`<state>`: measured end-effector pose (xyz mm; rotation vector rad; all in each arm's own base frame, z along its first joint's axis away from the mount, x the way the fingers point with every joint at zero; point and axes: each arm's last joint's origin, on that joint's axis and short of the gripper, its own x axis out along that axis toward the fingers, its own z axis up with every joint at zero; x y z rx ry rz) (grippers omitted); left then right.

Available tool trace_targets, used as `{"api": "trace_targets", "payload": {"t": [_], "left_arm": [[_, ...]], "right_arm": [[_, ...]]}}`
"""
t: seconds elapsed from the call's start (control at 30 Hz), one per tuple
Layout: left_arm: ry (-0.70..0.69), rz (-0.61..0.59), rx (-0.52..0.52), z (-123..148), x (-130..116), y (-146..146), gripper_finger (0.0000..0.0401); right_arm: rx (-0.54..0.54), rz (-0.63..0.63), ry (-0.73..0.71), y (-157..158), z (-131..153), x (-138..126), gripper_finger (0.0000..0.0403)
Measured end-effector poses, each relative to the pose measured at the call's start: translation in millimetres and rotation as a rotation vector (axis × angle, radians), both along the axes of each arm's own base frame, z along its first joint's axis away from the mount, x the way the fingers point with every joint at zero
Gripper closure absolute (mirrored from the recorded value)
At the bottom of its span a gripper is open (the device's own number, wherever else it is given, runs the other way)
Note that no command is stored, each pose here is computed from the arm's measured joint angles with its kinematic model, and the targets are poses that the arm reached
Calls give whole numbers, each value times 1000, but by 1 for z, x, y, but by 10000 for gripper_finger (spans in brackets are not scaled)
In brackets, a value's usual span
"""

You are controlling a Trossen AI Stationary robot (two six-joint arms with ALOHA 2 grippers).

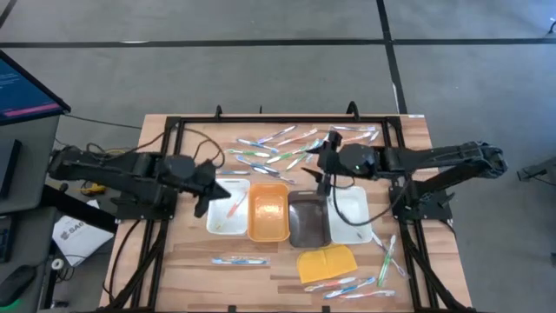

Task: Pick & Place Toothbrushes
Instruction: Put the green toothbrush into the yellow bin

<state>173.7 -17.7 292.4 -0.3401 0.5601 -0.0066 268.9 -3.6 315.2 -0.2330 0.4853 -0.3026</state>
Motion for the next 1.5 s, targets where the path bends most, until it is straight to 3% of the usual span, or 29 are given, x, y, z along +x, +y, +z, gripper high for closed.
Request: {"api": "trace_targets", "payload": {"t": [0.23, 0.37, 0.67, 1.5], "left_arm": [[-46, -12, 240, -3, 19, 25, 401], [-49, -7, 311, -6, 29, 39, 401], [-68, -59, 292, -14, 42, 60, 401], [-184, -33, 332, -6, 50, 63, 398]], "right_arm": [[110, 74, -10, -35, -20, -3, 163], [149, 42, -12, -48, -26, -6, 163], [146, 33, -10, -51, -26, -7, 163], [139, 51, 7, -47, -27, -6, 163]]}}
